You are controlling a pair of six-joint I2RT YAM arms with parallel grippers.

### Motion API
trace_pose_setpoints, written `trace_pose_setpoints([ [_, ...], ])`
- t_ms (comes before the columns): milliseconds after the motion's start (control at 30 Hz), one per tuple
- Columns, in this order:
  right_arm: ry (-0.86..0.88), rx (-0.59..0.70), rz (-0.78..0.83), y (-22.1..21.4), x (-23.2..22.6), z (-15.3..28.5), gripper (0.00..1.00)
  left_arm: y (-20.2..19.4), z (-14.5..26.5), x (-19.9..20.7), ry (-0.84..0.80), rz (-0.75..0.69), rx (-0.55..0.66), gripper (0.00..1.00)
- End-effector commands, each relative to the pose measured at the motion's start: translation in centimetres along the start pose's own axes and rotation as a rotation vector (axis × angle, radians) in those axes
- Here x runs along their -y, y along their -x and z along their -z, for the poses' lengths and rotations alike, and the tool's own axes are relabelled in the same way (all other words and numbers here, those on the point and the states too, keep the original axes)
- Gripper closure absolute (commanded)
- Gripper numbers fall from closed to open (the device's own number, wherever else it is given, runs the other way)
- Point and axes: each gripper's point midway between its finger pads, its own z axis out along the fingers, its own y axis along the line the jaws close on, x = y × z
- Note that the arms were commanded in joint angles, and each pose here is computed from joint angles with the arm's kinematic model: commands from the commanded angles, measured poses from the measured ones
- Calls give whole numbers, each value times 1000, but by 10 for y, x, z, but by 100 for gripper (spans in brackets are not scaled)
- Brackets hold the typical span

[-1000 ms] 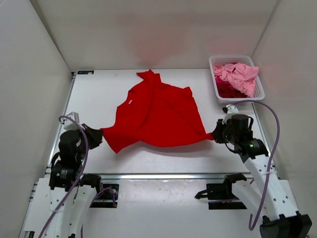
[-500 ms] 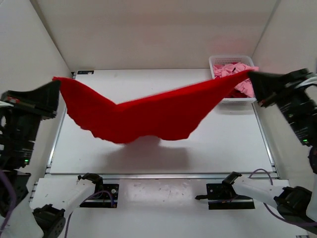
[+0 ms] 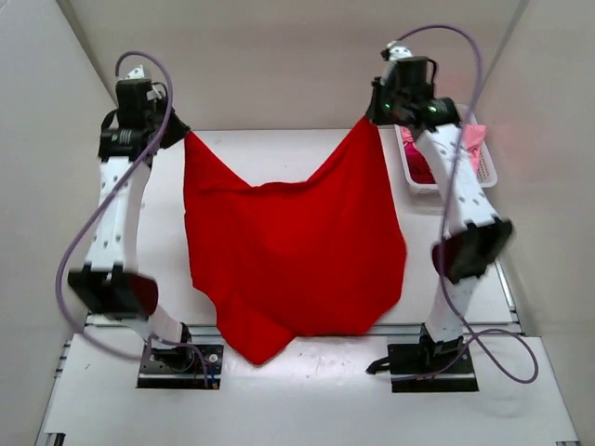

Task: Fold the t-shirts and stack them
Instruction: Flatten out the crumpled T-shirt at the center of the board.

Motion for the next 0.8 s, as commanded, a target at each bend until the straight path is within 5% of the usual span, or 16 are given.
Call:
trace_pose_setpoints([
  [0, 51, 265, -11, 99, -13, 25, 100, 70, 29, 57, -203, 86, 151, 100],
  [133, 111, 458, -49, 156, -16, 62, 100, 162, 60, 80, -358, 181, 304, 100],
  [267, 103, 676, -26, 205, -8, 142, 100, 203, 115, 53, -434, 226, 466, 100],
  [367, 136, 694, -18, 205, 1, 169, 100, 221, 139, 45, -405, 182, 534, 100],
  [500, 160, 539, -14, 165, 10, 134, 100, 184, 115, 30, -263, 124, 470, 100],
  [633, 103, 243, 17, 70, 11, 77, 100, 110, 90, -7, -83, 44, 352, 100],
  [667, 115, 271, 15, 67, 10, 75, 100, 103, 90, -9, -91, 42, 374, 100],
  [767, 111, 161, -53, -46, 24, 60, 100, 38, 101, -44, -48, 40, 334, 100],
])
